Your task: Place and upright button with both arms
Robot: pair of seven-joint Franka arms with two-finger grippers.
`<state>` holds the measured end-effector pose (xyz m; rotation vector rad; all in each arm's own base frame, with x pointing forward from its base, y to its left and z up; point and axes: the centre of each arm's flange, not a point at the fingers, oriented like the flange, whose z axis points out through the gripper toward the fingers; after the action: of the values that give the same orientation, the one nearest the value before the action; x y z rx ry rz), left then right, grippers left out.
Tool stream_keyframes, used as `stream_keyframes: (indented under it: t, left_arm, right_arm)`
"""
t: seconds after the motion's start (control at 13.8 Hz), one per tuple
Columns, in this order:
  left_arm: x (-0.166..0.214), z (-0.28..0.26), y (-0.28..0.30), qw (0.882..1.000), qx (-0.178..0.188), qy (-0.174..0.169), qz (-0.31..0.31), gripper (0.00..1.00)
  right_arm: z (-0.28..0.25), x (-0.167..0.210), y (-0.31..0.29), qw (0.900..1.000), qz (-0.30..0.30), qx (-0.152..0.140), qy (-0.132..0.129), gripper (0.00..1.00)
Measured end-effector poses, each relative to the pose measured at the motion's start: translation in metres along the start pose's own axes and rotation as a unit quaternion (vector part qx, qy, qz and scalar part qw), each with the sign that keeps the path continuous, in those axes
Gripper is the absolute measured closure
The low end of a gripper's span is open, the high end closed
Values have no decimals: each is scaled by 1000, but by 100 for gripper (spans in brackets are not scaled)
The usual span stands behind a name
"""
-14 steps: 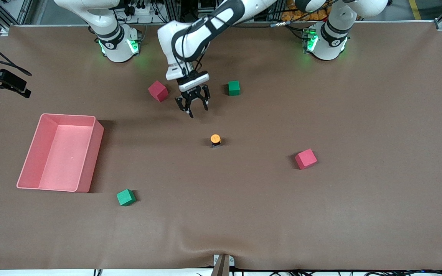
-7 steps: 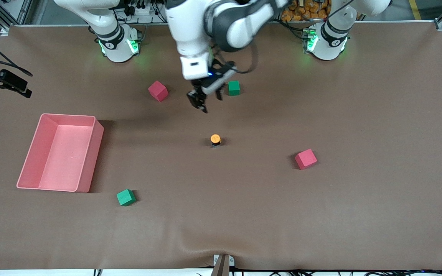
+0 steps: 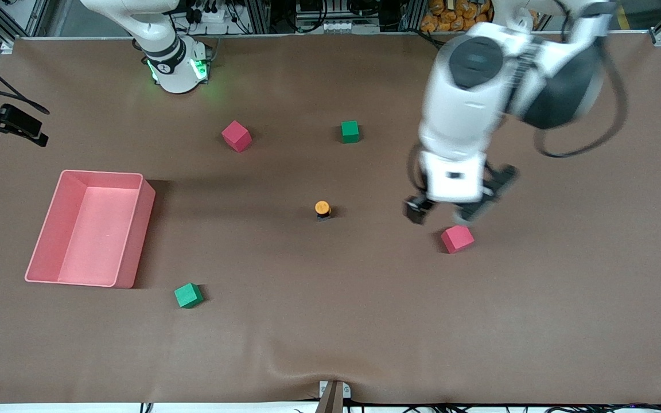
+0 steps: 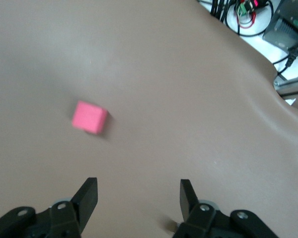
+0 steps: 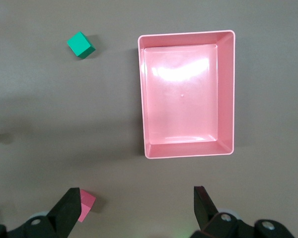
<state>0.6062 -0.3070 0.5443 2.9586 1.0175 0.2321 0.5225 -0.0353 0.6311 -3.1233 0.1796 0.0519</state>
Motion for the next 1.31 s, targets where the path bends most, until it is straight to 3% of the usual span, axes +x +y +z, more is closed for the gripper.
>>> stream_keyframes:
  t: [0.22,0.44,0.65,0.8,1.31]
  left_arm:
    - [63,-14,-51,998,-6,-51,33,25]
    - [108,-25,-94,993,-5,-57,102,24]
    - [140,-61,-146,980,-6,-49,195,24]
    - [141,-89,-178,969,7,-58,241,24]
    - [112,-103,-225,958,29,-72,278,24]
  right_arm:
    - [0,0,0,1000,0,0,0,0]
    - [0,0,0,1000,0,0,0,0]
    - [0,0,0,1000,0,0,0,0]
    - [0,0,0,1000,0,0,0,0]
    - [0,0,0,1000,0,0,0,0]
